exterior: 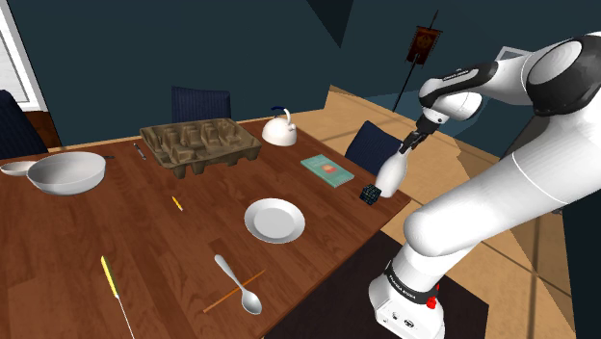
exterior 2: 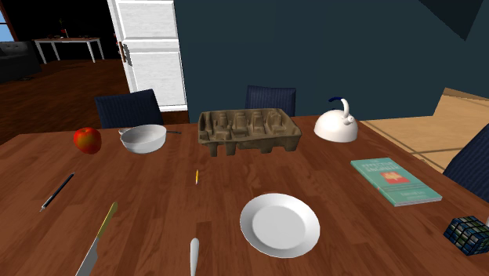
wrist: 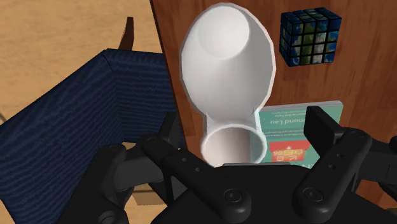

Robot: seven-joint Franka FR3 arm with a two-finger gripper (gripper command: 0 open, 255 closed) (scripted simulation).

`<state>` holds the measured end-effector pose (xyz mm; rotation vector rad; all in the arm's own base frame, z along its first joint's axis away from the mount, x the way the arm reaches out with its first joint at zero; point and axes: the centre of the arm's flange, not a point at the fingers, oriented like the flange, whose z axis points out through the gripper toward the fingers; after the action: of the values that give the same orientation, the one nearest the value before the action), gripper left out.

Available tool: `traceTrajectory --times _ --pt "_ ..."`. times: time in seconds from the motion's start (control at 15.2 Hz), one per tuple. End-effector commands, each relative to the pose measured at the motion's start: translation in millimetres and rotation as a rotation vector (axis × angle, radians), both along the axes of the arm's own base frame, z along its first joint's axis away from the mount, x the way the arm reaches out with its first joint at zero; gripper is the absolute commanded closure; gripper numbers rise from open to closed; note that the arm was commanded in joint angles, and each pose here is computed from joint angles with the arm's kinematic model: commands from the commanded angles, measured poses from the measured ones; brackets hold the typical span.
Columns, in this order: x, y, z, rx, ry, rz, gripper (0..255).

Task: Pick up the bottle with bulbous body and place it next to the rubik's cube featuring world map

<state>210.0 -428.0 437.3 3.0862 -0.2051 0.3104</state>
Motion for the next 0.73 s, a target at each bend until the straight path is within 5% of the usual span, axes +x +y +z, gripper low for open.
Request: traceTrajectory --times 0.0,0.13,0.66 --pt "-4 1 19 0.000 0.000 0.000 0" --pt "-9 2 42 0.000 0.000 0.000 0" --pt "-9 2 42 0.000 0.000 0.000 0"
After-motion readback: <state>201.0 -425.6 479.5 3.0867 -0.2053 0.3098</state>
